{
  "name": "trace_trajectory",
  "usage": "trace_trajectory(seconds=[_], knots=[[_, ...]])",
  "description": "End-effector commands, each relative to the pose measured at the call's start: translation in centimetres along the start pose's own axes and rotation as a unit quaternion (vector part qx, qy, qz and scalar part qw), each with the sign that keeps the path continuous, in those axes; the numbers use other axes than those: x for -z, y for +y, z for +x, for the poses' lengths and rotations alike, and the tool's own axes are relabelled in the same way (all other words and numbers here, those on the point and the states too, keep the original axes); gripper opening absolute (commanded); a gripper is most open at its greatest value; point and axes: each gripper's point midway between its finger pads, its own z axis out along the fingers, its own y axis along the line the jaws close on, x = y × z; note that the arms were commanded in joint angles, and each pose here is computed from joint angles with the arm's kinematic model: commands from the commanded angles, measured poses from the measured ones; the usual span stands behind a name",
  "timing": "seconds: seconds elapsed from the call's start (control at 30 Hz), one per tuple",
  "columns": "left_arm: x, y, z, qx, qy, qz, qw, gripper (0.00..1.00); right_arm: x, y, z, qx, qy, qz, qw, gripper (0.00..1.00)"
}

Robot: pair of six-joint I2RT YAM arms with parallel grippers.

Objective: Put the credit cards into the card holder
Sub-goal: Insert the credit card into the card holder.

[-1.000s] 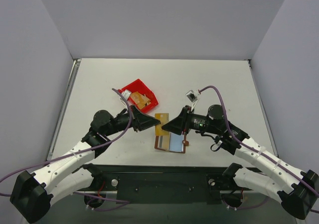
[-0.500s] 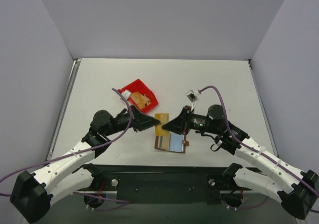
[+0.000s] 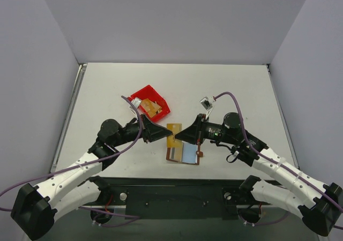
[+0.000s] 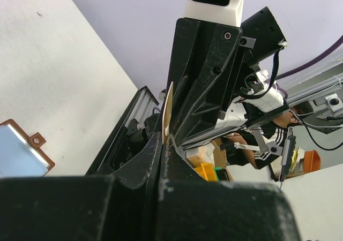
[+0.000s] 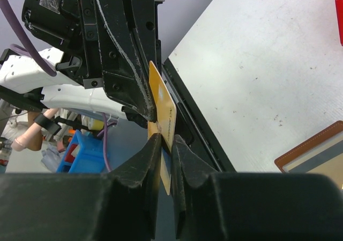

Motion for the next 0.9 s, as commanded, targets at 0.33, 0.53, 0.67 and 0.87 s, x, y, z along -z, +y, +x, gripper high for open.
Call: trace_trajectory(seconds=[0.33,0.53,0.67,0.87], knots=[[0.0,-0.4,-1.0,-0.019,-0.022,-0.005,1.0,0.71,0.6,-0.5,-1.9,0.036,-0.045,0.027,0.998,0.0],[0.3,1.4,-2.2,-0.035,-0.037,-0.065,0.997,0.82,2.2,-4.3,-2.3,0.018,-0.076,0.14,0.987,0.0],[1.3,4.4,-2.8,-0.067,-0.043,-0.157,0.984,0.85,3.6,-7.6,-1.5,0.004,-0.072,0.231,0.97,0.0],[2.0,8.7,-1.6,-0.101,0.001,-0.246,0.964,0.74,4.6,-11.0,1.6,-0.004,-0.022,0.292,0.956,0.0]])
